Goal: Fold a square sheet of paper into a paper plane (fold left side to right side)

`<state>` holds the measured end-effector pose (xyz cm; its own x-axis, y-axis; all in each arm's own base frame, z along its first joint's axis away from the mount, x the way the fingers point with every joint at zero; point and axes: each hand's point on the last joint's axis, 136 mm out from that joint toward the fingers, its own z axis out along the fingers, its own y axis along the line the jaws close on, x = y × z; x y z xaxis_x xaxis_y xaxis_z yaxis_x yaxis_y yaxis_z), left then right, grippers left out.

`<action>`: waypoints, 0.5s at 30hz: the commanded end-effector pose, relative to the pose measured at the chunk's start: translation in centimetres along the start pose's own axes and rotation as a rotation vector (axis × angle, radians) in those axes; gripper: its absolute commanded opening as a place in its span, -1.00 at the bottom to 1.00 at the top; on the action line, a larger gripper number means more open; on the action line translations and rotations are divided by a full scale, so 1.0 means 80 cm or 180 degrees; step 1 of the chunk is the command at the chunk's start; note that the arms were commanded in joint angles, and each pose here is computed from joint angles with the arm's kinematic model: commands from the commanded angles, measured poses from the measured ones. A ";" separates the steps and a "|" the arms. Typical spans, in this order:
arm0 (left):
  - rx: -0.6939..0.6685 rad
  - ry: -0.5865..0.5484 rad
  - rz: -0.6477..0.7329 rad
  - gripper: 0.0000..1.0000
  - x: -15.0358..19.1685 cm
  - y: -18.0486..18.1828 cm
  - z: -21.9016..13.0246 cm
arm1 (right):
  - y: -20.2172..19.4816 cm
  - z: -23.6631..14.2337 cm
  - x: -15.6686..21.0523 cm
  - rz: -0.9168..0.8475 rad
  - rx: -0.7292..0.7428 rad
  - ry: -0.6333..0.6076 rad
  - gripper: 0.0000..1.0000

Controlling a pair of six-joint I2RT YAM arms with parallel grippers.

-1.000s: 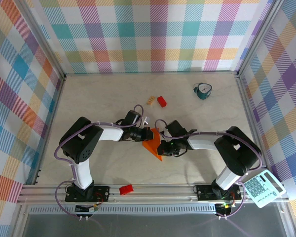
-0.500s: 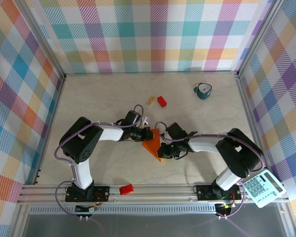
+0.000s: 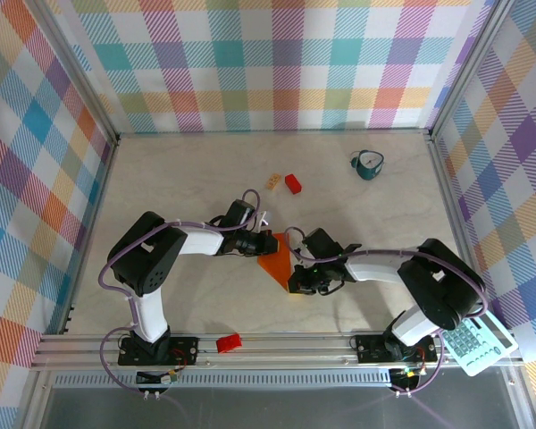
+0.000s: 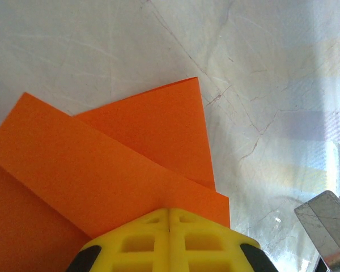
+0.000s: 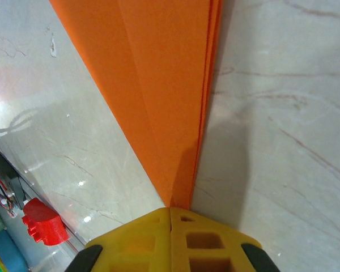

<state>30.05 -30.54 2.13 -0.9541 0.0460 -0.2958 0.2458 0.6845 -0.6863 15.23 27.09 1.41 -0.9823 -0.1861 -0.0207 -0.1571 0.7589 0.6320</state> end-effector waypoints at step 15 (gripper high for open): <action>0.0170 -0.0291 0.0094 -0.61 -0.037 -0.039 -0.052 | 0.015 -0.065 -0.018 -0.0222 -0.0335 -0.0336 -0.33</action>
<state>30.30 -29.97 4.05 -0.9507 0.0278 -0.3090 0.2448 0.6789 -0.6922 16.34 25.56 5.46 -0.9837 -0.1543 -0.0923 -0.1756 0.7140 0.6778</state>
